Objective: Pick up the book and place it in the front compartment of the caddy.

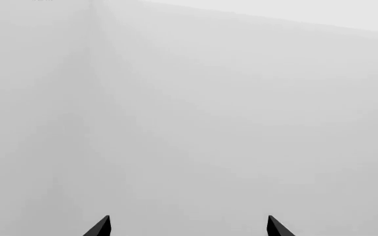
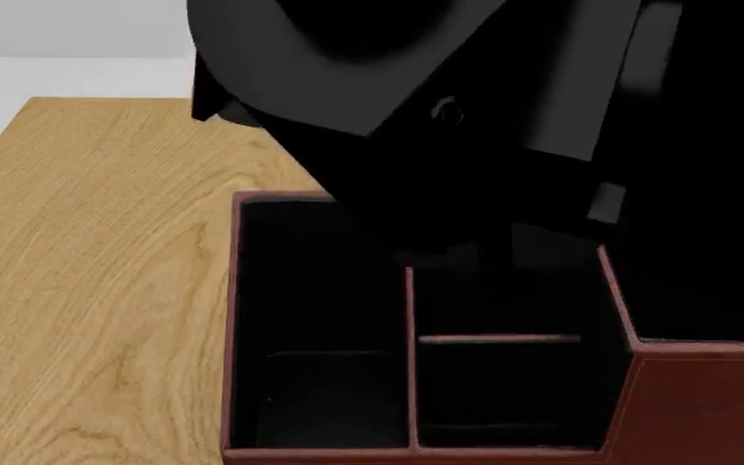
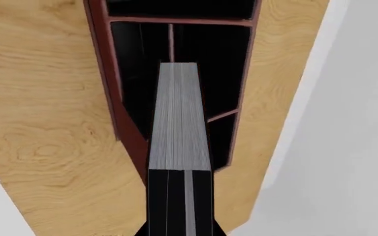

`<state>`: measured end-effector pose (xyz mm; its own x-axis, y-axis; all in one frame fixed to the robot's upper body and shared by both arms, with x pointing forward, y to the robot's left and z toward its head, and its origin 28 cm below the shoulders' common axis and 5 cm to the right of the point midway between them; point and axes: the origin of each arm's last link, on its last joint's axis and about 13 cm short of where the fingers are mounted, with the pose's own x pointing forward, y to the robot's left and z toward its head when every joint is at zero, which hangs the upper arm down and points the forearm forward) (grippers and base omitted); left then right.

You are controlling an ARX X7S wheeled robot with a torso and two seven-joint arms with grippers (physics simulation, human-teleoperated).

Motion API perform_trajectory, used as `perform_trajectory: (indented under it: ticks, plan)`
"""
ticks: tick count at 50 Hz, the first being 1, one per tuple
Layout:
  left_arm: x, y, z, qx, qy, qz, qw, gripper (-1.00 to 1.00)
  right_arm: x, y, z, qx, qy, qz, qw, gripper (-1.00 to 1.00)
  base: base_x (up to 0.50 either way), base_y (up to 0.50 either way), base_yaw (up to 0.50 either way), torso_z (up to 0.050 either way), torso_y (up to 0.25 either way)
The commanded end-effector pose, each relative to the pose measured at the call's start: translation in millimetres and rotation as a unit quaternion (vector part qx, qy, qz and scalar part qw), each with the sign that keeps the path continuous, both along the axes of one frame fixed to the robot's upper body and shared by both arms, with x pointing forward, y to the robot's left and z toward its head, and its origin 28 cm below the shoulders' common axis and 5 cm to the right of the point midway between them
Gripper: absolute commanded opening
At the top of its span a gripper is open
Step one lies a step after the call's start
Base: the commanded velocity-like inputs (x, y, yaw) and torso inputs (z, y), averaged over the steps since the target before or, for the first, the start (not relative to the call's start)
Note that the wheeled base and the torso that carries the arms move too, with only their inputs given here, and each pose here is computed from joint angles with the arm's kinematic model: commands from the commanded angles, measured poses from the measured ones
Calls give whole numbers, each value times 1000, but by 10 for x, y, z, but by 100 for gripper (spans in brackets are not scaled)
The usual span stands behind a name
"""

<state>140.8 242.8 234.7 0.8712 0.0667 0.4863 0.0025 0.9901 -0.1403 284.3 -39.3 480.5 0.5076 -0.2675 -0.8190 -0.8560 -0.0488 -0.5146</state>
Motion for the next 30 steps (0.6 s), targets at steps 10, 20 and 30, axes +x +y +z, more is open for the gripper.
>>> perform_trajectory:
  ticks: [10, 20, 30]
  plan:
    - [-18, 13, 6, -2, -2, 3, 1000, 100, 126, 82, 217, -24, -31, 7, 999, -100, 0, 0, 0, 0, 1]
    - [-16, 19, 7, -2, -3, 5, 1000, 100, 242, 152, 67, -27, -14, 22, 999, -100, 0, 0, 0, 0, 1]
    - [-27, 34, 10, -3, -5, 9, 1000, 100, 455, 136, -106, -29, -7, 20, 999, -100, 0, 0, 0, 0, 1]
